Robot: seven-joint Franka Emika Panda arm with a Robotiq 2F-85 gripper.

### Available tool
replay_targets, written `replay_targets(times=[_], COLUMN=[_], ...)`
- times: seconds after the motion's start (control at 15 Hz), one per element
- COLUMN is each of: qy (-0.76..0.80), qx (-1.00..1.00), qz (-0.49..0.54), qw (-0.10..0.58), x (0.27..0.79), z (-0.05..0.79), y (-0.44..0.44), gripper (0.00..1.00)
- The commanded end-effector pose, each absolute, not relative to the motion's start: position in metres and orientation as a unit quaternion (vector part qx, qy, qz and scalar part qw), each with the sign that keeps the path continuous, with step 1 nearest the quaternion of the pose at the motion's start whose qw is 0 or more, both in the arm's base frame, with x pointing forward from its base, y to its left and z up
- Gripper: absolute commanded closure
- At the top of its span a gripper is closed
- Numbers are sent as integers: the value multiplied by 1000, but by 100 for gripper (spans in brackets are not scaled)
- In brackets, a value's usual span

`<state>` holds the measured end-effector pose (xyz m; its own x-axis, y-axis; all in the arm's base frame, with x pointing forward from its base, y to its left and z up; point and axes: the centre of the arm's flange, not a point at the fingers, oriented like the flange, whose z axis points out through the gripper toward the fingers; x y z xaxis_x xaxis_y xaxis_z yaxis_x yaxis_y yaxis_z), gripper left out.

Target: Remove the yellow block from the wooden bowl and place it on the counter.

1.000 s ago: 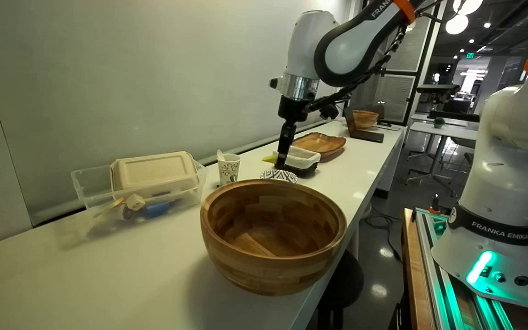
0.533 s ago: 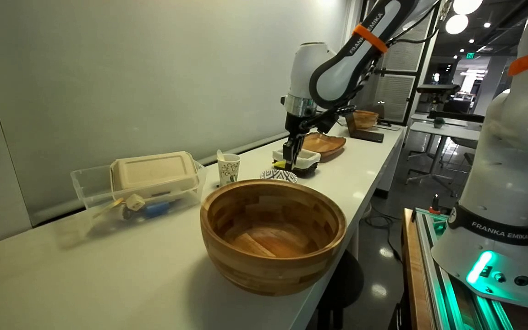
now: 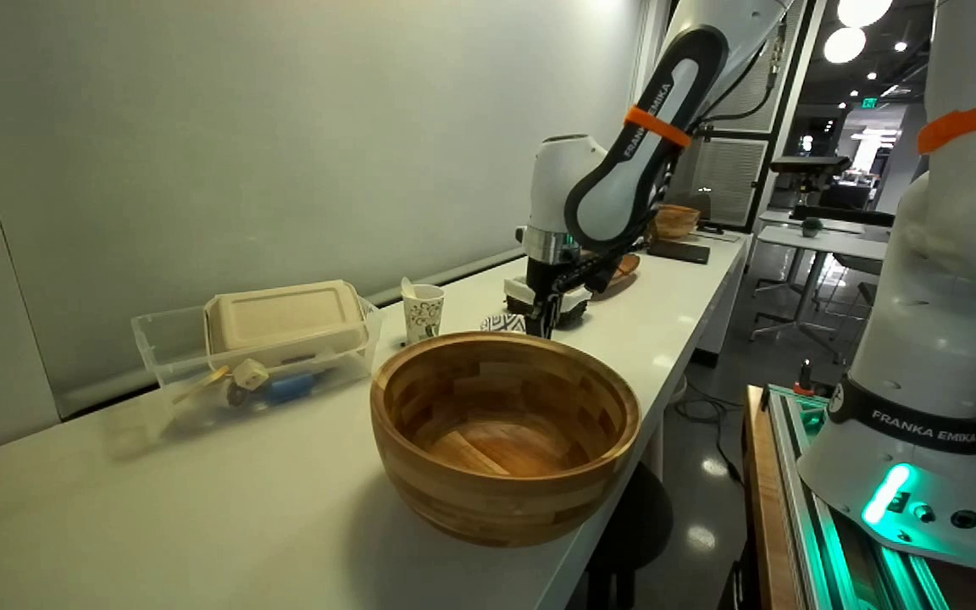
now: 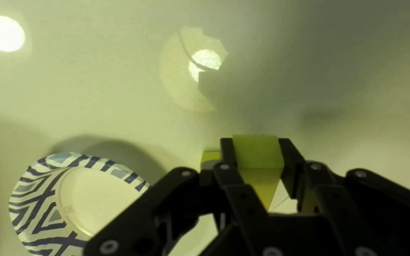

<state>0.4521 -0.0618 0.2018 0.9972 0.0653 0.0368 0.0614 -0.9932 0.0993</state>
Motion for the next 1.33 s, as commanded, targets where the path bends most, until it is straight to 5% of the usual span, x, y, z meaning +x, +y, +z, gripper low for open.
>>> replay_targets(times=[0.0, 0.33, 0.4, 0.47, 0.8, 1.27], qy=[30, 33, 32, 30, 8, -65], qx=[998, 997, 996, 996, 996, 996], qz=[32, 54, 61, 64, 61, -20], qw=[49, 52, 54, 54, 57, 65], x=[459, 468, 470, 471, 466, 433], z=[172, 161, 164, 167, 193, 267], y=[-60, -58, -59, -59, -64, -75], gripper=[91, 91, 41, 41, 5, 0])
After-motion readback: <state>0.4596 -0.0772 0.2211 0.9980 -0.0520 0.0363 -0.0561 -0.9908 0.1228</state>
